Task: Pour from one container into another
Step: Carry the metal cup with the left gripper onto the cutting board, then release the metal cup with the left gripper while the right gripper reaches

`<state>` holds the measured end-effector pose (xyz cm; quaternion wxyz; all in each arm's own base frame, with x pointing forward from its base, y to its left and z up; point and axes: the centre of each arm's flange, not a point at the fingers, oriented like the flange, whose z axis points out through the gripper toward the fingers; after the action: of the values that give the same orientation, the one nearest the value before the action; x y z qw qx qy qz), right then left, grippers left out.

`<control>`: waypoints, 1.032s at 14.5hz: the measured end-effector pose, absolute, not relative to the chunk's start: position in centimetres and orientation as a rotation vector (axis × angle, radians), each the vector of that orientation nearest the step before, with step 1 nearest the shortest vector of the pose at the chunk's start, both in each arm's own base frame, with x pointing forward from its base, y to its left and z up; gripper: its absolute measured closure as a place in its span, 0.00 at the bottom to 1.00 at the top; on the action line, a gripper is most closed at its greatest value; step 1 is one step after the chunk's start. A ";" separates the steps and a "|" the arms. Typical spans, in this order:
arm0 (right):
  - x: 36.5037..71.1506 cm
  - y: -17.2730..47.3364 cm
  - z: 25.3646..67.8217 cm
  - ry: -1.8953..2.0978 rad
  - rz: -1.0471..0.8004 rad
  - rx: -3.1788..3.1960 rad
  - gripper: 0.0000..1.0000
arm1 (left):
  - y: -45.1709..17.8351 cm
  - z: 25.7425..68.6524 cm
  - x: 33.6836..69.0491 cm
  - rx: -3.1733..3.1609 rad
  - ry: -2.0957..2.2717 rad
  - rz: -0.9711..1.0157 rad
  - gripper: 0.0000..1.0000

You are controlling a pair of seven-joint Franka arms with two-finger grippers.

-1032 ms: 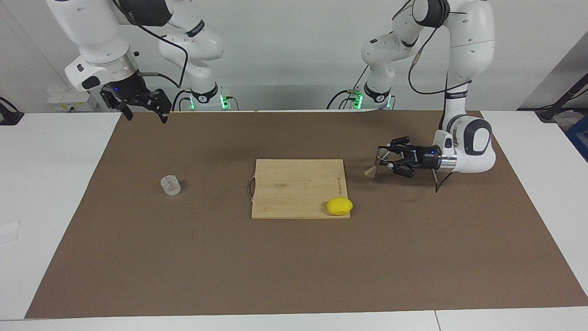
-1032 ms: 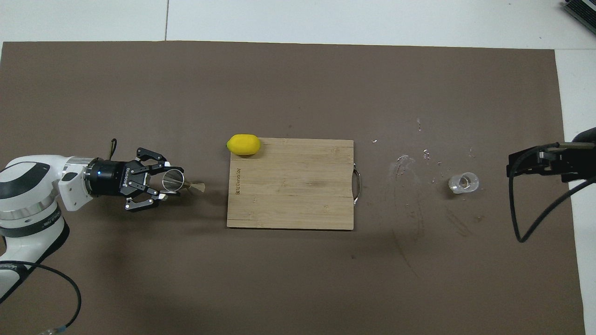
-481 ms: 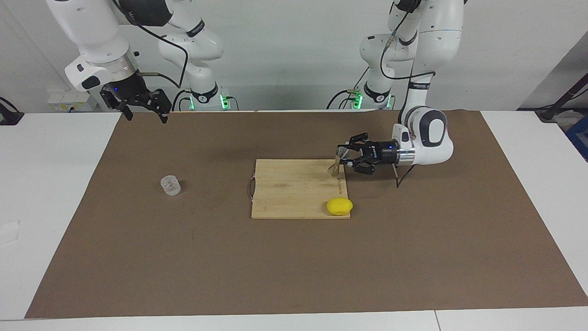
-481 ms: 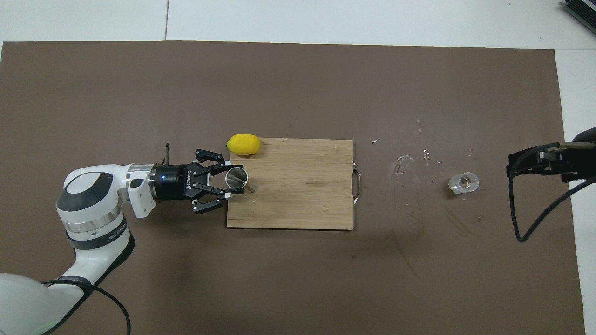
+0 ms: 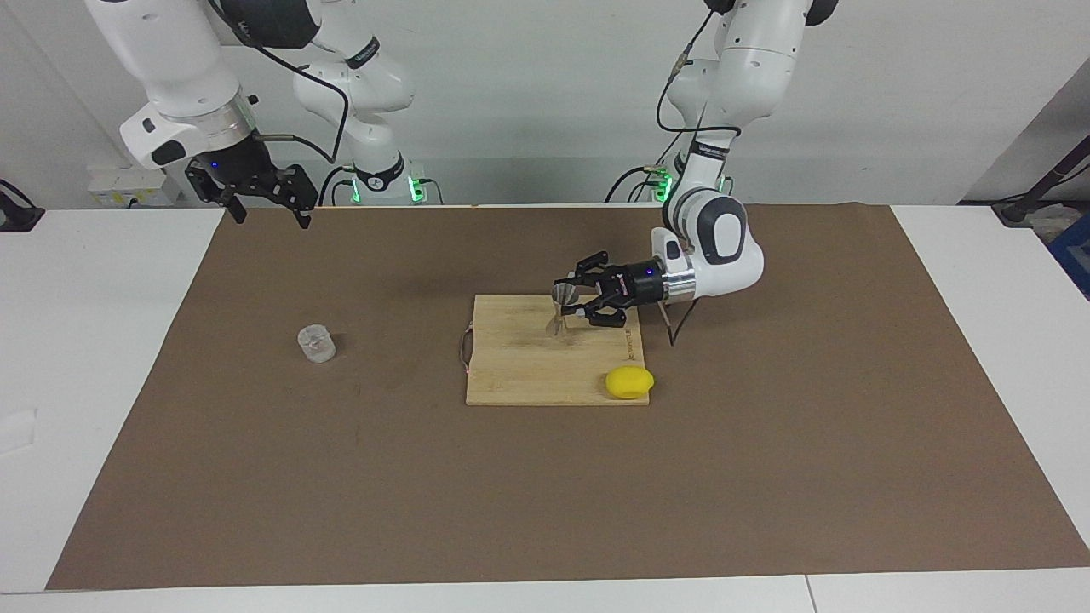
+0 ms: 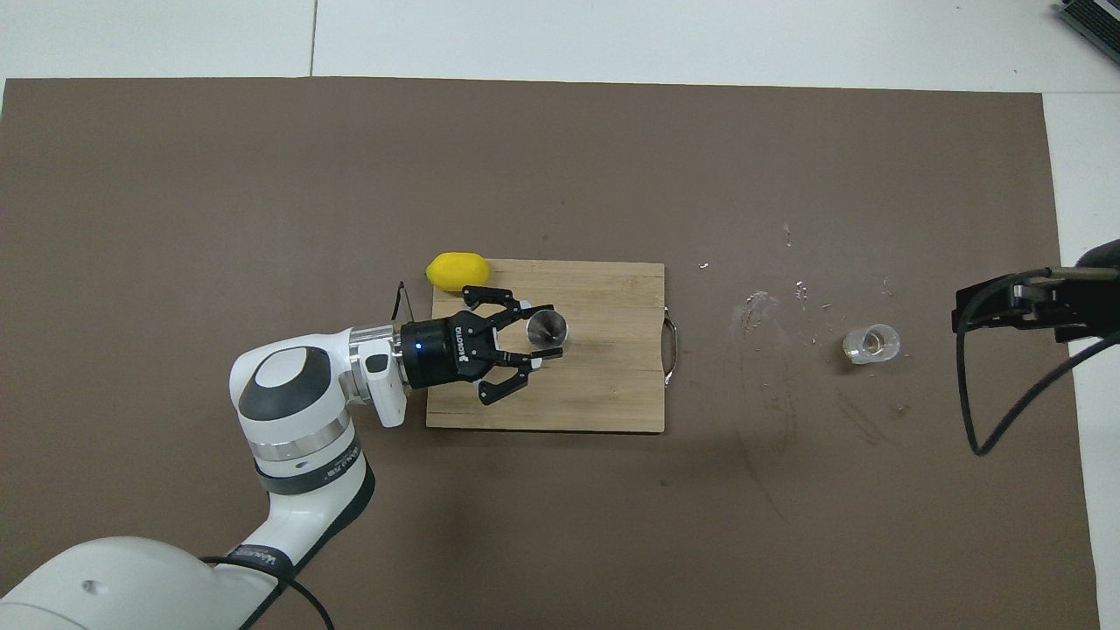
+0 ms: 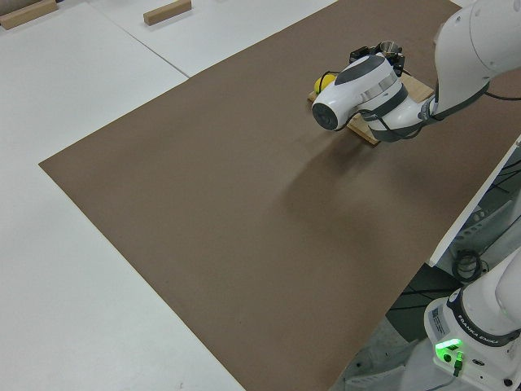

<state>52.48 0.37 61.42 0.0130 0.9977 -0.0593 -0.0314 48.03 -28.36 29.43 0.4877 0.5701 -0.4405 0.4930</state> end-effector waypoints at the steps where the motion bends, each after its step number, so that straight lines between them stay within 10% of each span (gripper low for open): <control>1: 52.5 0.4 61.4 -0.185 -0.098 3.109 0.00 | -30.0 29.2 47.2 1.400 -1.074 1.224 0.50; 13: 53.4 0.8 59.1 -0.942 -0.062 3.029 0.00 | -34.5 26.2 43.8 1.504 -1.079 1.278 0.50; 15: 53.7 0.0 58.2 -1.196 -0.083 2.990 0.00 | -34.4 26.2 43.9 1.506 -1.079 1.280 0.35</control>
<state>53.70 -0.04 58.18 -0.0399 0.9275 -0.3709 -0.0257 43.90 -34.39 26.18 0.4304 0.6038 -0.4324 0.5130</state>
